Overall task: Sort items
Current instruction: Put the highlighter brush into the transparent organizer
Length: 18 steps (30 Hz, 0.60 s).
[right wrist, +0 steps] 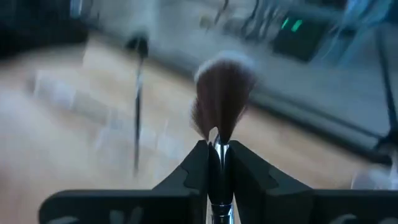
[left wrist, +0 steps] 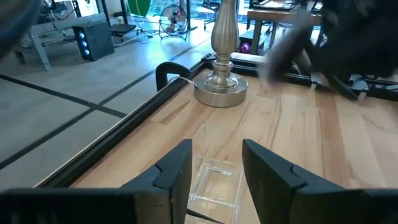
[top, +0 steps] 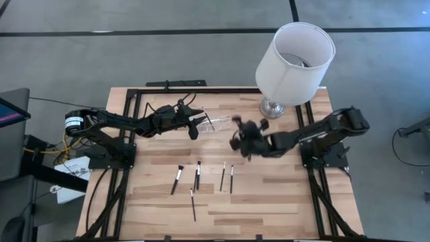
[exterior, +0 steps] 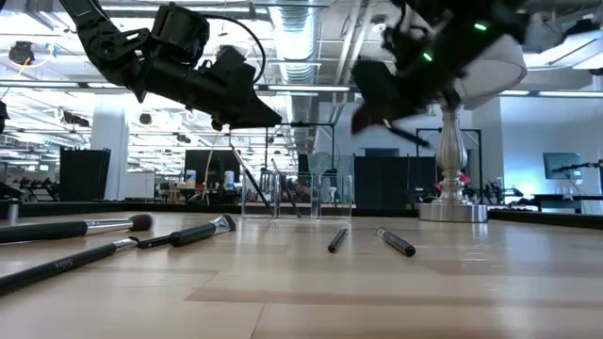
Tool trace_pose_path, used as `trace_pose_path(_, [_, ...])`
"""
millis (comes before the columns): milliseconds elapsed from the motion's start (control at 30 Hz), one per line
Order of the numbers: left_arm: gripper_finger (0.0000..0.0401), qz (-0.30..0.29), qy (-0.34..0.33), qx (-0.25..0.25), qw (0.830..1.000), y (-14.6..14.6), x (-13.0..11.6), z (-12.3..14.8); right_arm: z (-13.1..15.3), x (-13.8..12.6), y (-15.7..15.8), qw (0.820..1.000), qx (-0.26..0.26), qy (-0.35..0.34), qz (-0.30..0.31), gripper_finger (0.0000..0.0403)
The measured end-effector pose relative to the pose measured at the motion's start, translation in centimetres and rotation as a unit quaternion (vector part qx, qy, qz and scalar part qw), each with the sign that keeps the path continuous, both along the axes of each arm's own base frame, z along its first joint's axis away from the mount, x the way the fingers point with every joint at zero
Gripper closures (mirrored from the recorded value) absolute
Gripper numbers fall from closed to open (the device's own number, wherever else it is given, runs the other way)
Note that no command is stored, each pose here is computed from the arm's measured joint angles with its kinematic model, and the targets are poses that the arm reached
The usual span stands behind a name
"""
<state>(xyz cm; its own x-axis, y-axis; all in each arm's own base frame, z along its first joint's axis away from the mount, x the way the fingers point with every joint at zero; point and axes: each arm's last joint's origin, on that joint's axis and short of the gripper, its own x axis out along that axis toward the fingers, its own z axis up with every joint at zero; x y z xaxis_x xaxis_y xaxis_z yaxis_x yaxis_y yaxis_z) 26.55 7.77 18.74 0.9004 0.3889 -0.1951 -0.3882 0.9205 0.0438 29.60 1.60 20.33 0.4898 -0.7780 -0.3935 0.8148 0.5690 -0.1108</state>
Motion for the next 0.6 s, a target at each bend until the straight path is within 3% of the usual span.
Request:
trace_pose_path(100, [0.0262, 0.0, 0.0, 0.0, 1.0, 0.0, 0.0, 0.0, 0.9, 1.2, -2.0, 0.999, -0.03, -0.037, 0.004, 0.0369])
trace_pose_path(267, [0.0262, 0.0, 0.0, 0.0, 1.0, 0.0, 0.0, 0.0, 0.5, 4.0, -3.8, 0.989, -0.104, -0.06, 0.084, 0.0354])
trace_pose_path(400, [0.0262, 0.0, 0.0, 0.0, 1.0, 0.0, 0.0, 0.0, -0.8, 5.5, -5.6, 0.98, -0.17, -0.073, 0.08, 0.0361])
trace_pose_path(600, [0.0262, 0.0, 0.0, 0.0, 1.0, 0.0, 0.0, 0.0, -5.0, 6.7, -9.0, 0.974, -0.168, -0.114, 0.101, 0.0371])
